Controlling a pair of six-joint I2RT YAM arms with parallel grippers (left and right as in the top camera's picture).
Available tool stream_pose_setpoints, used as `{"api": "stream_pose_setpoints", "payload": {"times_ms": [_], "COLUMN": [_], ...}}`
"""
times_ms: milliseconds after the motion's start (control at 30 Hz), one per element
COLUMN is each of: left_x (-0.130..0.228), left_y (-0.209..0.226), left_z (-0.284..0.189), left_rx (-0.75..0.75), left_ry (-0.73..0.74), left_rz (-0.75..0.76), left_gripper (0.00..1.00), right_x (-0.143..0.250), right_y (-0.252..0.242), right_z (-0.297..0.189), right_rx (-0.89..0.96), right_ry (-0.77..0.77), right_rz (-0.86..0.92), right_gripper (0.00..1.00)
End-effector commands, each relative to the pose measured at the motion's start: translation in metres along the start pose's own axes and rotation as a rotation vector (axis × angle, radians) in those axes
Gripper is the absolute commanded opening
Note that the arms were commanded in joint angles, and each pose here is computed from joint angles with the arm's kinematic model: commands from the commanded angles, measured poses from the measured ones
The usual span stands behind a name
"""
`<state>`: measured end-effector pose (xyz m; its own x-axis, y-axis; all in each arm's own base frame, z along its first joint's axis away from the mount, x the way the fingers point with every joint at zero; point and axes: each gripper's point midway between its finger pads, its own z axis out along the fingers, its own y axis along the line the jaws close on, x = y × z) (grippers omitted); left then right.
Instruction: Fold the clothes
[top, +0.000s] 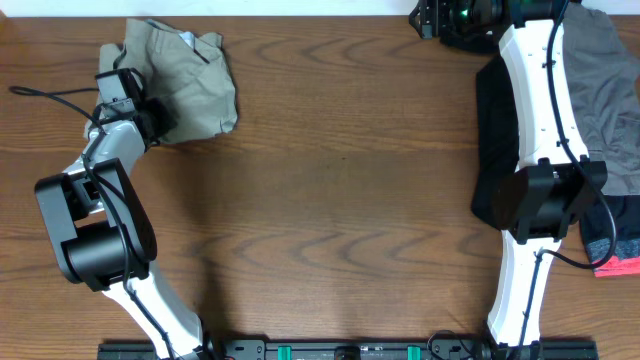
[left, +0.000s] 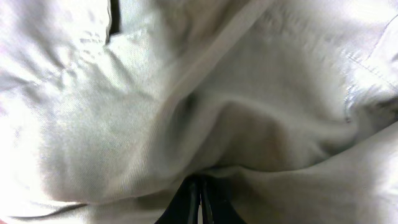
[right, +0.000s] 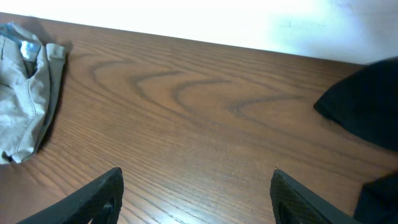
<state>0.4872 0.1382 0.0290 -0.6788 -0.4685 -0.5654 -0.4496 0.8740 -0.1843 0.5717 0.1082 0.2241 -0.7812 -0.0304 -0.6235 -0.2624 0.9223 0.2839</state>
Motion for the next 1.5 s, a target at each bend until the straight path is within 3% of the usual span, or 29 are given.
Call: {"api": "stream_pose_setpoints", "payload": {"times_ms": [0, 100, 167, 300, 333, 367, 400, 700, 900, 1200, 1467], "left_x": [0.0, 0.0, 0.001, -0.001, -0.004, -0.008, -0.014, -0.062, -0.045, 0.006, 0.014], "left_y": [0.001, 0.001, 0.0, -0.008, -0.01, -0.011, -0.014, -0.033, -0.032, -0.029, -0.028], "left_z": [0.005, 0.005, 0.003, -0.017, -0.025, -0.035, -0.049, -0.197, -0.283, -0.348, -0.382], "left_rx": [-0.003, -0.002, 0.0, 0.033, 0.038, 0.041, 0.046, 0.101, 0.114, 0.123, 0.142], "left_ry": [-0.007, -0.005, 0.001, 0.022, 0.018, 0.011, -0.003, -0.223, -0.276, -0.24, -0.317], "left_rz": [0.017, 0.017, 0.016, 0.014, 0.013, 0.013, 0.015, 0.041, 0.043, 0.054, 0.059], "left_gripper": [0.06, 0.07, 0.17, 0.59, 0.67, 0.86, 0.98, 0.98, 0.98, 0.98, 0.98], "right_x": [0.004, 0.002, 0.0, -0.004, -0.005, -0.006, -0.008, -0.04, -0.045, -0.02, -0.019], "right_y": [0.008, 0.008, 0.008, 0.007, 0.006, 0.005, 0.003, -0.018, -0.014, -0.013, 0.008], "right_z": [0.009, 0.009, 0.009, 0.008, 0.007, 0.004, 0.001, -0.083, -0.156, -0.213, -0.271], "right_rx": [-0.011, -0.012, -0.012, -0.011, -0.01, -0.007, -0.004, 0.167, 0.224, 0.274, 0.299], "right_ry": [0.015, 0.005, -0.004, -0.016, -0.02, -0.026, -0.033, -0.172, -0.237, -0.21, -0.304], "right_rz": [-0.023, -0.026, -0.029, -0.034, -0.035, -0.032, -0.031, -0.029, -0.047, -0.019, -0.053], "right_gripper": [0.73, 0.74, 0.73, 0.78, 0.87, 0.99, 0.99, 0.99, 0.99, 0.99, 0.99]}}
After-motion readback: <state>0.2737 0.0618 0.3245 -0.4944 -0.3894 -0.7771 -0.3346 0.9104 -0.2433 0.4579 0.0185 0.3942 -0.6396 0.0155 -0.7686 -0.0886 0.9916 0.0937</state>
